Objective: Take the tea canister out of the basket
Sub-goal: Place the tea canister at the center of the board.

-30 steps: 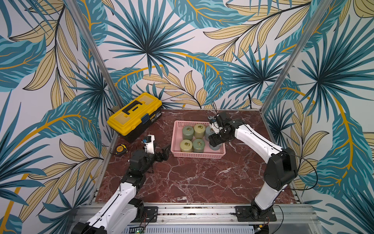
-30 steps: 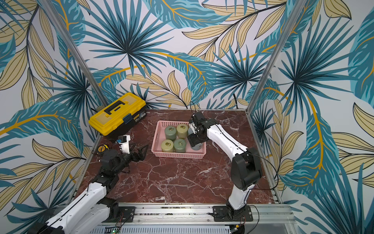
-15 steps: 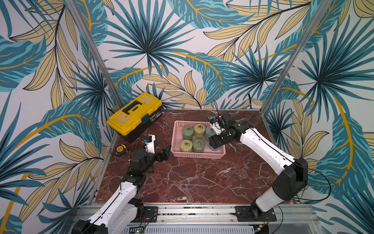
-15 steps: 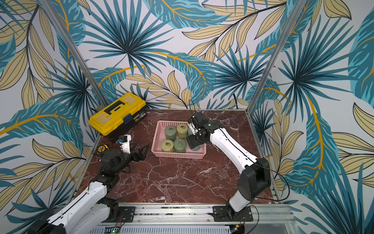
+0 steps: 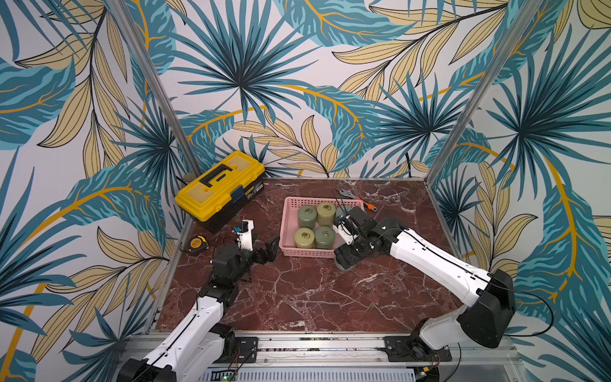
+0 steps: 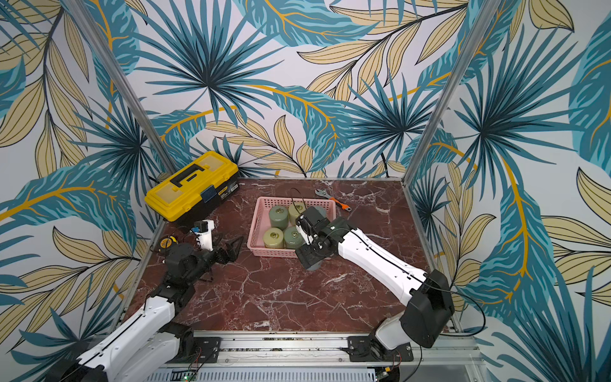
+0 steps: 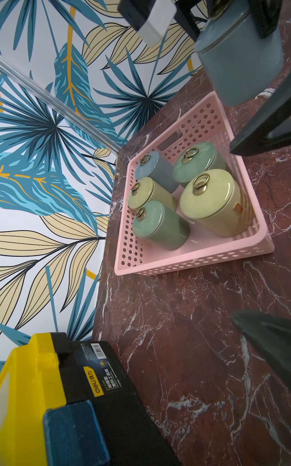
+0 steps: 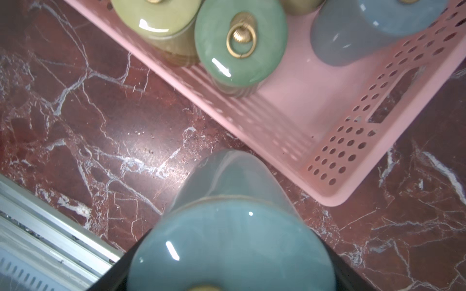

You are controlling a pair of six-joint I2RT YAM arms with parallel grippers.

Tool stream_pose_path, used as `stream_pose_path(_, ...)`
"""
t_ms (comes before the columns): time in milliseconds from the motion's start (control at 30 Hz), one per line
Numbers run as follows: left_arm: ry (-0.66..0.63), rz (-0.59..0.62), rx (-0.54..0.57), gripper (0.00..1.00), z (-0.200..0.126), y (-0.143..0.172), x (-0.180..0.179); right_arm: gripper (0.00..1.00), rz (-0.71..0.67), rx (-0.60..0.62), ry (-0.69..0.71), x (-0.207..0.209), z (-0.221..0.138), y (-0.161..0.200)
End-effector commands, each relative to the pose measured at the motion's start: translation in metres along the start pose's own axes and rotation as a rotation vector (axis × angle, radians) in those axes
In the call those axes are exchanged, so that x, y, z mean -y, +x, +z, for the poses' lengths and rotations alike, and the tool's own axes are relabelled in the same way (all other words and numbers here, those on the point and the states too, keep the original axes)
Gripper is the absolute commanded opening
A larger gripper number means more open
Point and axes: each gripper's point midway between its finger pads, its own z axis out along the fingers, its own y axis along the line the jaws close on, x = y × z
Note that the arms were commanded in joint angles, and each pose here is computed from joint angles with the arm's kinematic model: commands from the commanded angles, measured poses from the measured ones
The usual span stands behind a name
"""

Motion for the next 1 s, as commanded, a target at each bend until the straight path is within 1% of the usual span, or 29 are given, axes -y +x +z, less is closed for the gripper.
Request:
stream_pose_path(0, -0.004, -0.002, -0.010, 1.00, 0.000, 0.011, -0.004, 0.54, 0.020, 0.031, 0.012, -0.009, -0.007, 0.006)
stream_pose_path(100, -0.004, -0.002, -0.011, 1.00, 0.000, 0.011, -0.004, 0.53, 0.023, 0.023, 0.022, -0.014, -0.004, 0.015)
stream_pose_path(133, -0.005, -0.001, -0.010, 1.00, 0.000, 0.011, -0.004, 0.53, -0.004, 0.025, 0.015, -0.024, -0.004, 0.019)
stream_pose_path(467, -0.010, -0.004, -0.011, 1.00, 0.000, 0.011, -0.005, 0.52, -0.028, 0.044, 0.018, -0.053, -0.001, 0.035)
stream_pose_path(800, -0.013, -0.007, -0.013, 1.00, 0.000, 0.012, -0.006, 0.52, -0.060, 0.048, -0.039, -0.098, 0.012, 0.050)
stream_pose_path(967, -0.012, -0.008, -0.013, 1.00, 0.000, 0.012, -0.005, 0.52, -0.072, 0.040, -0.040, -0.114, 0.019, 0.060)
